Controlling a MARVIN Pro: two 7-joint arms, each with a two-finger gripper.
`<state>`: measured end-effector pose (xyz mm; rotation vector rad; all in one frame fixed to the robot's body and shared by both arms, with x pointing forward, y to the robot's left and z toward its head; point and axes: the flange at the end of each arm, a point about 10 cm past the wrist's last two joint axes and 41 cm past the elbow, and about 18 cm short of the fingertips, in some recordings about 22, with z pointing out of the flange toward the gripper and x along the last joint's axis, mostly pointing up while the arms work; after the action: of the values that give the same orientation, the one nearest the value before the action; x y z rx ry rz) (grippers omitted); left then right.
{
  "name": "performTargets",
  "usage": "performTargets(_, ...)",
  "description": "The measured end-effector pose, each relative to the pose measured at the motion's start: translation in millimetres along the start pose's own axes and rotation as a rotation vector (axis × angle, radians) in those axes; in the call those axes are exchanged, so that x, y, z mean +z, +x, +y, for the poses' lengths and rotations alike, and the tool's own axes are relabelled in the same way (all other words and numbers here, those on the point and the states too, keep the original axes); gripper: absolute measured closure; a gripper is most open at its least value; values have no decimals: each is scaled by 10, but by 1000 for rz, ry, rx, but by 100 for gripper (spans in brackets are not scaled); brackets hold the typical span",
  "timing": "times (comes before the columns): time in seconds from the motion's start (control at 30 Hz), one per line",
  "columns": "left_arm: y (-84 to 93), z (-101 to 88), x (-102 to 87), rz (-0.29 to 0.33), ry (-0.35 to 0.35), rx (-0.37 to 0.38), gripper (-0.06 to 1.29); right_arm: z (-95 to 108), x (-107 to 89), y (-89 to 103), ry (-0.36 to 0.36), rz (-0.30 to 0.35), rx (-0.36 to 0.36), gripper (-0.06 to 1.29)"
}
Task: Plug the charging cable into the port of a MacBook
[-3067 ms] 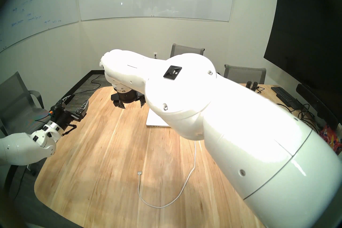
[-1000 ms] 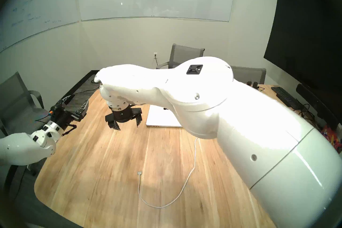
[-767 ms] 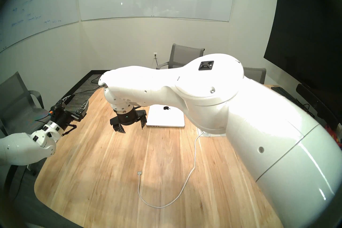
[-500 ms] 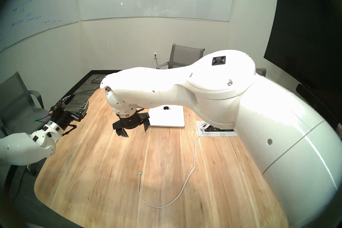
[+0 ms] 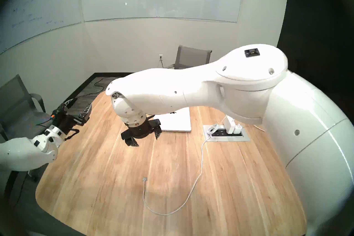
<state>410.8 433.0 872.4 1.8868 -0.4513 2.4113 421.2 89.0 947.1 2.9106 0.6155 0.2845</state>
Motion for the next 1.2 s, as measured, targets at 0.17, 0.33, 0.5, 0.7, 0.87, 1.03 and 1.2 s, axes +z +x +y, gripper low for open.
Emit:
performTargets(0.17,0,0,0,0,0,0,-3,42,-42,-149,-18,5,10,1)
performTargets(0.33,0,0,0,0,0,0,-3,63,-79,-282,-28,11,28,1)
performTargets(0.5,0,0,0,0,0,0,-3,45,-131,-469,-34,16,51,1)
performTargets(0.7,0,0,0,0,0,0,-3,-24,-156,-730,-29,8,80,1)
performTargets(0.87,1,0,0,0,0,0,-3,-60,-182,-958,-28,-2,110,1)
performTargets(1.03,1,0,1,0,0,0,-3,-84,-217,-1174,-21,-9,137,1)
performTargets(1.2,1,0,1,0,0,0,-3,-95,-218,-1254,-22,-15,152,1)
